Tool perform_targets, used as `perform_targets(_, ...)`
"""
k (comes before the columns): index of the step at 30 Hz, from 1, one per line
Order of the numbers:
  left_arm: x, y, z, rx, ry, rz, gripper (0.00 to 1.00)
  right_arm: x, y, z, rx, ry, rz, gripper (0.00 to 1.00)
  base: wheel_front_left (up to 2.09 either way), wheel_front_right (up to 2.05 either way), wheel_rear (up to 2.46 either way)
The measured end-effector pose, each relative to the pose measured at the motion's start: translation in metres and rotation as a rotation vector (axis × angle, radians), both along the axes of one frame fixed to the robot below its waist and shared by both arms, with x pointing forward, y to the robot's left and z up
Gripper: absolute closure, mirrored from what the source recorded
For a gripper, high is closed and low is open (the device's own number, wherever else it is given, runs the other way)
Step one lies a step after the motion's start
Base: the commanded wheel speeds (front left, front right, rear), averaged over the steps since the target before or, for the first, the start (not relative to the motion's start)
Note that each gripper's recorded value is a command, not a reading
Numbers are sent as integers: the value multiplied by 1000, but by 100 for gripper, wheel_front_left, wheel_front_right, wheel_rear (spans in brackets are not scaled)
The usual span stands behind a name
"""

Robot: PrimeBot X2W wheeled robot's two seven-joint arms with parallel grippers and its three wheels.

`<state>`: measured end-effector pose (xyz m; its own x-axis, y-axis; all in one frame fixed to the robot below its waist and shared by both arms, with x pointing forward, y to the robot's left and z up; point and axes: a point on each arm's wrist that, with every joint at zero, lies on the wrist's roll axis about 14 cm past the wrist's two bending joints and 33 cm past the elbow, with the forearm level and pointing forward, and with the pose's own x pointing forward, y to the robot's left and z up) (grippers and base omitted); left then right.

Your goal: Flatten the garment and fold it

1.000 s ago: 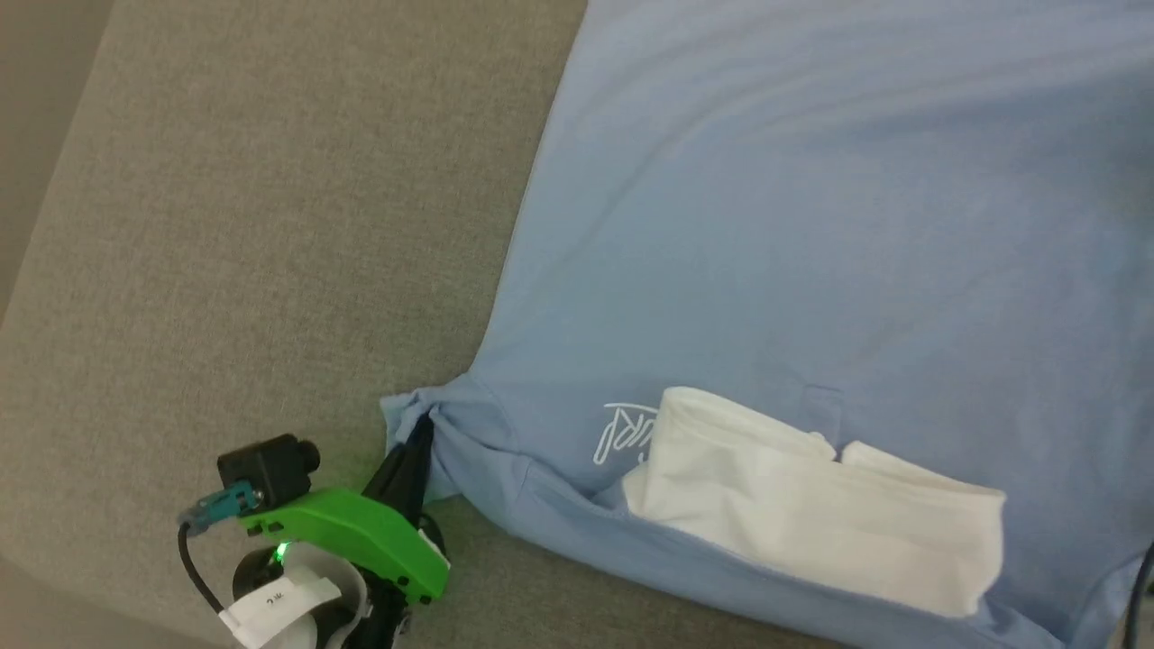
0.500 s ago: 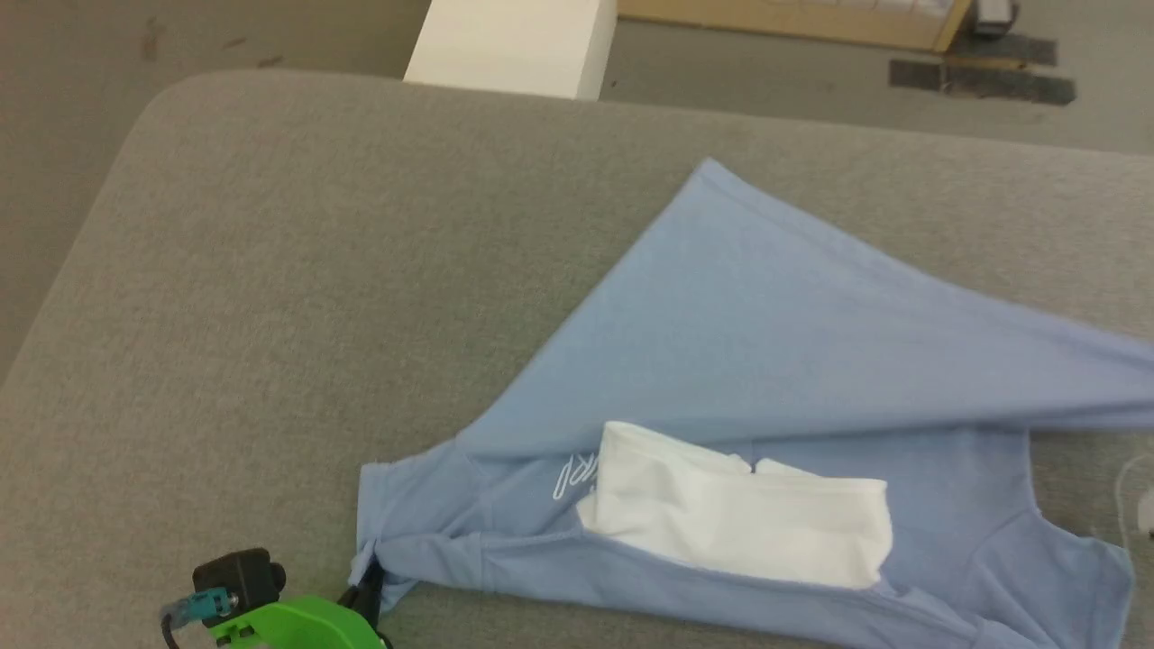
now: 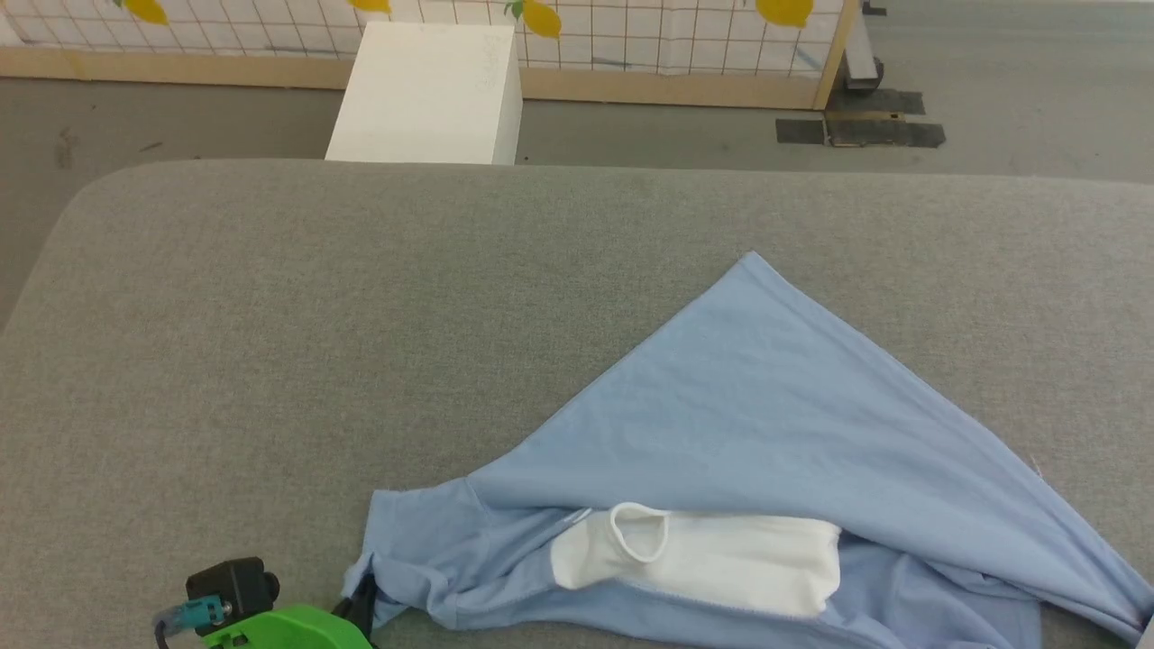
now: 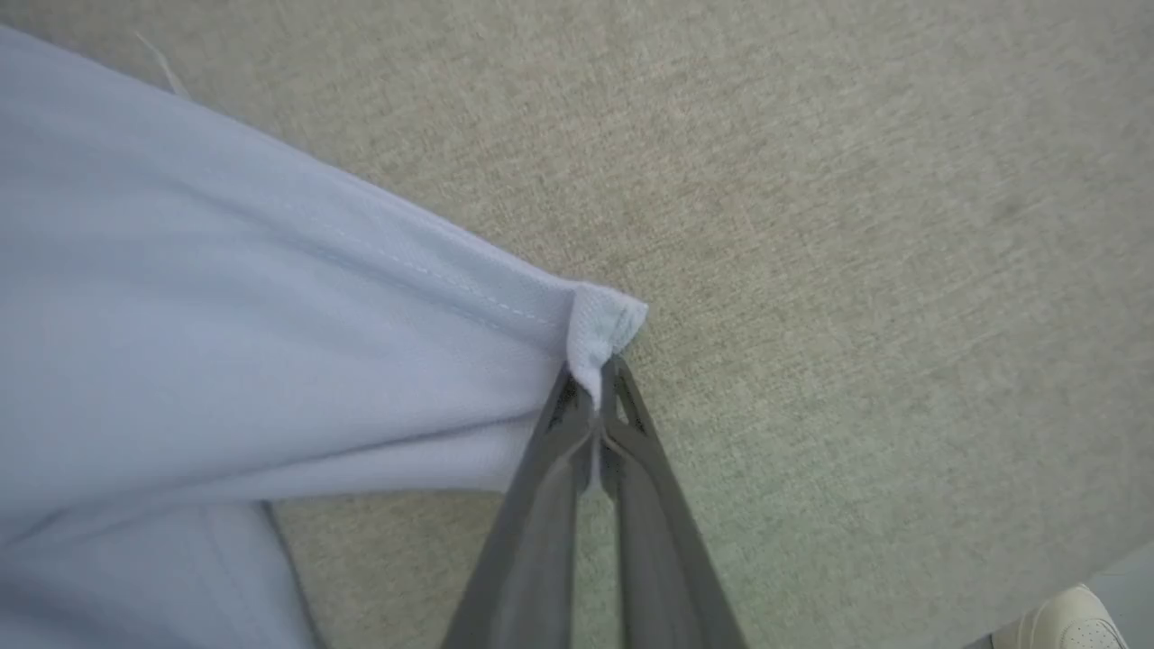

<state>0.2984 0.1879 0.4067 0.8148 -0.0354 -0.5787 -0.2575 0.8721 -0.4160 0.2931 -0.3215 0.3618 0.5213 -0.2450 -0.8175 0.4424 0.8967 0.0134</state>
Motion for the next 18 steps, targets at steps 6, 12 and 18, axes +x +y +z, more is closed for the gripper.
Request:
perform_targets(6,-1,-2,0,-2,2,-5,100,5,0,7,-6,-46,4,0,0,0,0)
perform_targets(12,-3,1,-2,0,10,5,100,59,10,49,-120,-351,74,0,0,0,0)
perform_targets(18,-5,3,-7,-1,29,14,100,142,78,121,-169,-746,286,0,0,0,0)
